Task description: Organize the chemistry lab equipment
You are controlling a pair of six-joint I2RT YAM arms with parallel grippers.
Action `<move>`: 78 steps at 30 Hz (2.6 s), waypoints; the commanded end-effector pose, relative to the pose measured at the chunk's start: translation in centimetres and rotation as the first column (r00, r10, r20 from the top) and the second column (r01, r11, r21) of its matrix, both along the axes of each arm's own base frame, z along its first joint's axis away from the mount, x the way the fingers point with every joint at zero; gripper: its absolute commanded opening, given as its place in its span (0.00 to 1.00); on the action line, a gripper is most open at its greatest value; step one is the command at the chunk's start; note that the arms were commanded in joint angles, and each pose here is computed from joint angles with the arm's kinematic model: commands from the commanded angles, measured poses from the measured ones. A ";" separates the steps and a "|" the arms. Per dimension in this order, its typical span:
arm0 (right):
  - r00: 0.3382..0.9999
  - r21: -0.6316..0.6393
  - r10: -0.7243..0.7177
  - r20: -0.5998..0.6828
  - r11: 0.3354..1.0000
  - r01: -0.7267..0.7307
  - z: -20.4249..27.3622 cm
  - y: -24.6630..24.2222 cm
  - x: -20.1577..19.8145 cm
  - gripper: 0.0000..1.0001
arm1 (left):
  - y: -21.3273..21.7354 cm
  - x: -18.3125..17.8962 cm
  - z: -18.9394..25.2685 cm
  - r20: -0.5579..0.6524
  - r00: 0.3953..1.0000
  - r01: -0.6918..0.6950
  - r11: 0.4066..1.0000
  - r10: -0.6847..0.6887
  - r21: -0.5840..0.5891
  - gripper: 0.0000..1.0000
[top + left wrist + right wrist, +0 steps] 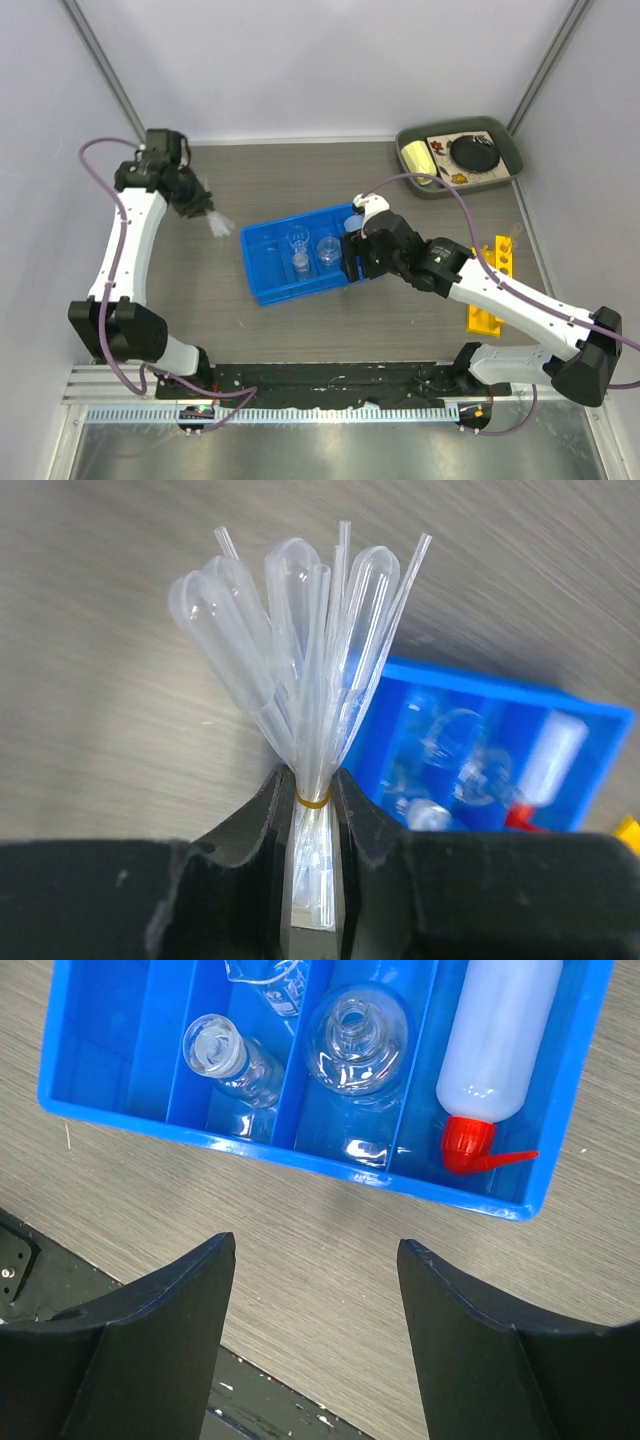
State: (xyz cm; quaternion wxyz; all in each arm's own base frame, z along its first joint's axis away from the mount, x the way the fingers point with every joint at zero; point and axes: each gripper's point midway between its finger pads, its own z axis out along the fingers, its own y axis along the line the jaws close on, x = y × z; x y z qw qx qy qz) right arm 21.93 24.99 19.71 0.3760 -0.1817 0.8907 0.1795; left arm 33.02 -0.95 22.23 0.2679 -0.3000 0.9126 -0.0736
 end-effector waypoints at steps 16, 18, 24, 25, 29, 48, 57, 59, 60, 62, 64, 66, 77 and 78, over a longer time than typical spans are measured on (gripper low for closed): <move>0.994 -0.027 -0.071 0.079 0.997 0.073 3.4 -3.2 -0.3 0.72 | -14.5 -0.3 -7.7 -0.205 0.935 0.297 0.955 -0.291 0.000 0.00; 0.994 -0.030 -0.071 0.080 0.997 0.073 3.4 -3.4 -0.4 0.71 | -14.1 -0.5 -8.6 -0.225 0.934 0.289 0.957 -0.278 0.017 0.00; 0.995 -0.034 -0.068 0.072 0.997 0.071 3.0 -3.4 -0.5 0.71 | -13.2 -1.4 -11.2 -0.274 0.928 0.277 0.960 -0.254 0.047 0.00; 0.995 -0.034 -0.068 0.073 0.997 0.070 3.0 -3.4 -0.5 0.72 | -13.2 -1.4 -11.5 -0.278 0.927 0.277 0.960 -0.253 0.049 0.00; 0.995 -0.035 -0.070 0.072 0.997 0.073 2.9 -3.4 -0.5 0.71 | -13.2 -1.9 -13.0 -0.300 0.923 0.266 0.963 -0.242 0.040 0.00; 0.996 -0.043 -0.069 0.059 0.997 0.071 2.1 -3.6 -0.8 0.71 | -13.7 -4.4 -18.1 -0.350 0.907 0.255 0.967 -0.235 0.010 0.08; 0.996 -0.035 -0.069 0.064 0.997 0.072 2.5 -3.5 -0.7 0.71 | -14.8 -3.6 -15.8 -0.314 0.910 0.287 0.958 -0.270 0.007 0.41; 0.996 -0.031 -0.064 0.063 0.997 0.066 2.6 -3.4 -0.7 0.71 | -14.9 -3.4 -15.0 -0.301 0.914 0.289 0.957 -0.272 0.014 0.46; 0.996 -0.032 -0.063 0.061 0.997 0.065 2.6 -3.3 -0.7 0.72 | -14.9 -3.6 -14.8 -0.306 0.912 0.292 0.956 -0.273 0.015 0.47; 0.996 -0.023 -0.063 0.063 0.998 0.064 2.8 -3.2 -0.7 0.72 | -14.9 -3.4 -13.8 -0.298 0.914 0.296 0.955 -0.276 0.022 0.49; 0.996 -0.020 -0.066 0.067 0.998 0.067 3.0 -3.2 -0.6 0.72 | -15.1 -2.9 -12.5 -0.273 0.919 0.302 0.953 -0.283 0.028 0.49; 0.995 -0.019 -0.069 0.073 0.997 0.071 3.3 -3.1 -0.4 0.72 | -15.0 -2.9 -11.3 -0.267 0.920 0.310 0.950 -0.288 0.044 0.49; 0.975 -0.073 -0.162 0.153 0.982 0.174 6.6 -2.7 3.0 0.84 | -16.0 -1.7 2.5 0.028 0.923 0.380 0.922 -0.383 0.076 0.53; 0.973 -0.102 -0.174 0.152 0.976 0.190 6.2 -2.6 3.5 0.89 | -15.9 -1.9 4.0 0.069 0.913 0.397 0.914 -0.402 0.080 0.55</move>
